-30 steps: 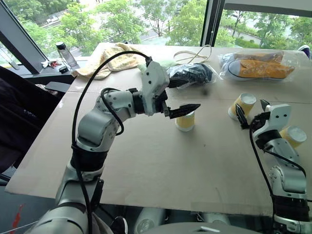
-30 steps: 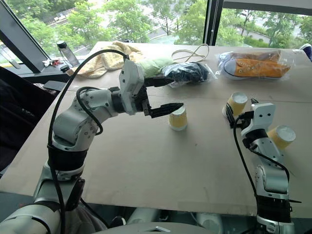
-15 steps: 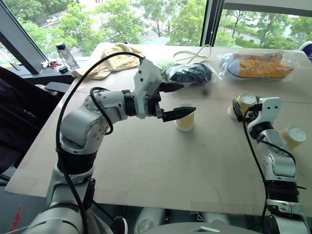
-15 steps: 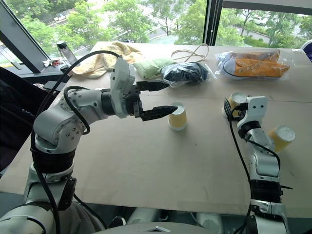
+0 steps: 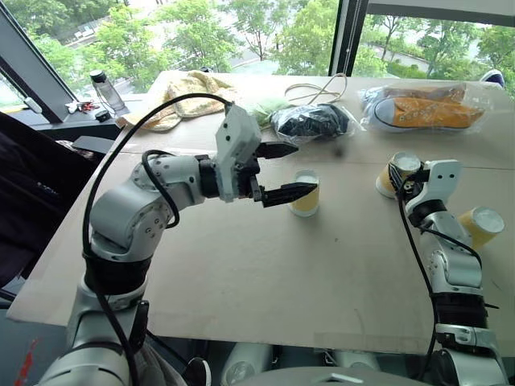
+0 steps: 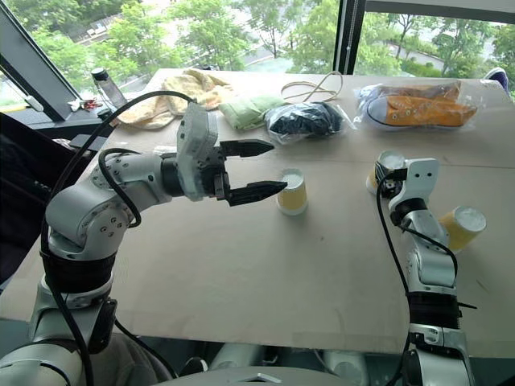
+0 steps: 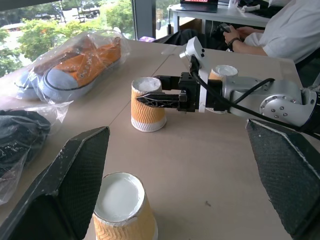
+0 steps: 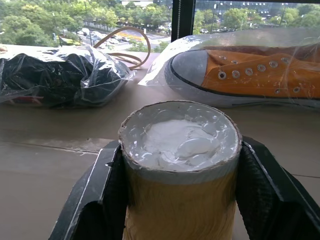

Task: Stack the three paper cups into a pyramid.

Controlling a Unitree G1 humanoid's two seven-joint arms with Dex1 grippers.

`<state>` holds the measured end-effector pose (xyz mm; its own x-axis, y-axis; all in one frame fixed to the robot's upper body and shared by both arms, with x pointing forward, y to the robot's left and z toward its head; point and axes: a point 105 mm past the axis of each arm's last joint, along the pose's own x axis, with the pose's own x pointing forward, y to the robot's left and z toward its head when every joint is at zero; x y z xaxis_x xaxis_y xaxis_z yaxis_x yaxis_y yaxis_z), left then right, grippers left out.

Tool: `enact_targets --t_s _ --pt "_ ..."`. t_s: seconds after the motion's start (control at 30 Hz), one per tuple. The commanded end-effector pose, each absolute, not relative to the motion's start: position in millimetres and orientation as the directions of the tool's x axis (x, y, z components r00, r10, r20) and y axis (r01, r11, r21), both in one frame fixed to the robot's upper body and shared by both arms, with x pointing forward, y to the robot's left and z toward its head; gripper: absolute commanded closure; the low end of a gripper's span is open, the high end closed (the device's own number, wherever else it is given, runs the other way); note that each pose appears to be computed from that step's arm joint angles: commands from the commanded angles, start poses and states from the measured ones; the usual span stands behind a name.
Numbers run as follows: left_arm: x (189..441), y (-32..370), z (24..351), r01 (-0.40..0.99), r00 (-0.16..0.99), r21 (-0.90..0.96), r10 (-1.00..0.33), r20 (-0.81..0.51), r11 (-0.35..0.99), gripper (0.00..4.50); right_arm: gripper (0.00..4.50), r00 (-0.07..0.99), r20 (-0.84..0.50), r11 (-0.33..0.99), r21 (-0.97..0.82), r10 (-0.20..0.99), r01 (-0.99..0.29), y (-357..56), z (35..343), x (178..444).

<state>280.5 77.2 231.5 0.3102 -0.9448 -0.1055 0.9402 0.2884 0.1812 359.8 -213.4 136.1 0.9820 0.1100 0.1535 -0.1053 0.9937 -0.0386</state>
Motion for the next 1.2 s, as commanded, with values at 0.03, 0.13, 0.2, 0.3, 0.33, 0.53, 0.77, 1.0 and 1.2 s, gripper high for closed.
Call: enact_targets --t_s 0.03,0.13,0.2,0.3,0.33,0.53,0.77,1.0,1.2 --pt "271 94 232 0.919 0.351 0.231 -0.930 -0.107 0.320 0.00 2.38 0.935 0.244 0.966 -0.046 0.257 -0.254 -187 160 345" --pt "262 106 221 0.913 0.378 0.213 -0.917 -0.128 0.347 0.00 2.38 0.895 0.223 0.921 -0.028 0.386 -0.390 -166 155 329" --pt "257 112 211 0.912 0.393 0.187 -0.909 -0.141 0.365 0.00 2.38 0.869 0.196 0.888 -0.024 0.454 -0.458 -154 149 321" --pt "250 123 193 0.903 0.425 0.156 -0.889 -0.172 0.401 0.00 2.38 0.834 0.138 0.844 -0.033 0.534 -0.535 -138 136 311" --pt "249 125 190 0.900 0.431 0.152 -0.885 -0.176 0.408 0.00 2.38 0.827 0.125 0.835 -0.033 0.548 -0.549 -134 133 309" --pt "248 126 186 0.889 0.455 0.147 -0.878 -0.153 0.435 0.00 2.38 0.790 0.118 0.798 -0.054 0.601 -0.600 -116 130 309" --pt "252 126 189 0.876 0.476 0.158 -0.870 -0.127 0.456 0.00 2.38 0.782 0.130 0.792 -0.091 0.610 -0.603 -105 130 322" --pt "255 127 189 0.863 0.498 0.166 -0.858 -0.125 0.477 0.00 2.38 0.777 0.144 0.790 -0.119 0.613 -0.602 -100 132 329" --pt "256 125 189 0.862 0.500 0.170 -0.858 -0.119 0.478 0.00 2.38 0.767 0.140 0.780 -0.105 0.626 -0.617 -96 131 331"
